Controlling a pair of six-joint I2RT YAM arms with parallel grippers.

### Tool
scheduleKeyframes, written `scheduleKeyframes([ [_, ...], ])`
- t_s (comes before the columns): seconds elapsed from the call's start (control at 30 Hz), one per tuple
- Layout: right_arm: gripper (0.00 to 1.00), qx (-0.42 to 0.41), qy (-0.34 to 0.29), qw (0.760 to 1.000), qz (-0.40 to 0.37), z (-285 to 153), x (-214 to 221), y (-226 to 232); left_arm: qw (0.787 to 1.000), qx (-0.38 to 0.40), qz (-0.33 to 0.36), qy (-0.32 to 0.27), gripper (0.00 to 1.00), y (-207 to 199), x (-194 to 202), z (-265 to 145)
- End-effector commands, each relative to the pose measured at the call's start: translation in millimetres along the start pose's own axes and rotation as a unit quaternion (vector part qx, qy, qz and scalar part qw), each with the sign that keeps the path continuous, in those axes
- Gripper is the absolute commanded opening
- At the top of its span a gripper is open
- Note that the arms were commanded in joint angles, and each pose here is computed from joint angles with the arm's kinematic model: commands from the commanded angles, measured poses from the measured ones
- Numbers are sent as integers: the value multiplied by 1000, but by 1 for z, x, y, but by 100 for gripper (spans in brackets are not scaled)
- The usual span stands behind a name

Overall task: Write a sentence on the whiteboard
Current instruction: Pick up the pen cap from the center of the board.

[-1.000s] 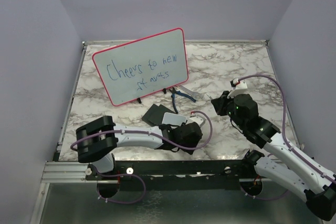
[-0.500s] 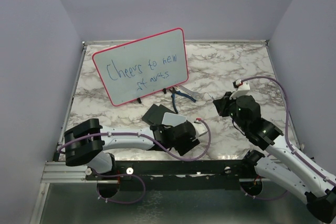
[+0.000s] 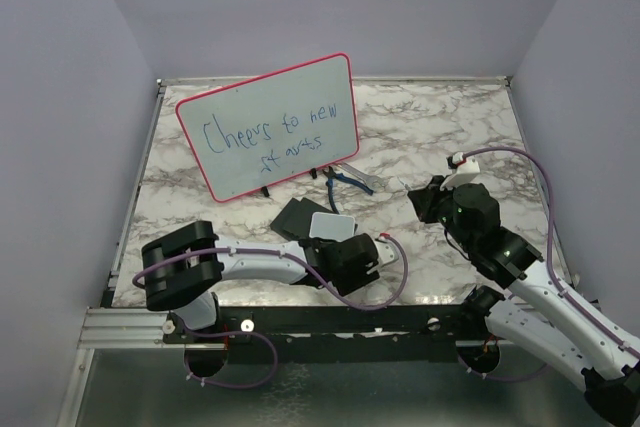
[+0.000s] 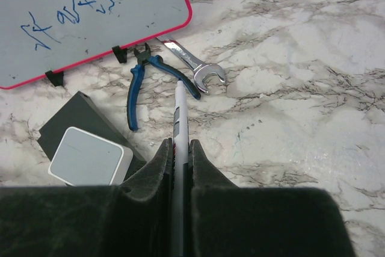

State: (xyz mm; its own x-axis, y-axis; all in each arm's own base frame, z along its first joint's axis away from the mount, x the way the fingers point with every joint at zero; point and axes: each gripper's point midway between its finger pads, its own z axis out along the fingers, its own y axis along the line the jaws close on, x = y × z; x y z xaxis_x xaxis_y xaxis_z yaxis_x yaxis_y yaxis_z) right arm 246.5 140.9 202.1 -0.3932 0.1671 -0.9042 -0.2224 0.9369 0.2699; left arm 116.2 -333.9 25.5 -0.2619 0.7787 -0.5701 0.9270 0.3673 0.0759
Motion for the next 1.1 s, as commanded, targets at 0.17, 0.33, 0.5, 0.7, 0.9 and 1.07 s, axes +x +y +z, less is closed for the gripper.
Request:
scheduleKeyframes([
  [0.17, 1, -5, -12, 1000, 9, -1, -6, 3, 1000, 17, -19, 18, 45, -7, 6, 6],
  [0.33, 1, -1, -10, 1000, 8, 0, -4, 1, 998, 23, -45, 27, 35, -11, 16, 3],
  [0.5, 1, -1, -3, 1000, 6, 0, -1, 1, 998, 27, -55, 35, 27, -15, 21, 1],
  [0.7, 1, 2, 3, 1000, -1, -3, 0, -1, 998, 32, -47, 31, 9, -19, 21, -3],
  [0.9, 1, -17, 21, 1000, -12, -7, 2, 5, 999, 7, -39, -14, 0, -9, -3, -19],
  [1.07, 1, -6, 66, 998, -16, -2, 18, 4, 997, -12, -20, -72, 0, 3, -28, -47],
])
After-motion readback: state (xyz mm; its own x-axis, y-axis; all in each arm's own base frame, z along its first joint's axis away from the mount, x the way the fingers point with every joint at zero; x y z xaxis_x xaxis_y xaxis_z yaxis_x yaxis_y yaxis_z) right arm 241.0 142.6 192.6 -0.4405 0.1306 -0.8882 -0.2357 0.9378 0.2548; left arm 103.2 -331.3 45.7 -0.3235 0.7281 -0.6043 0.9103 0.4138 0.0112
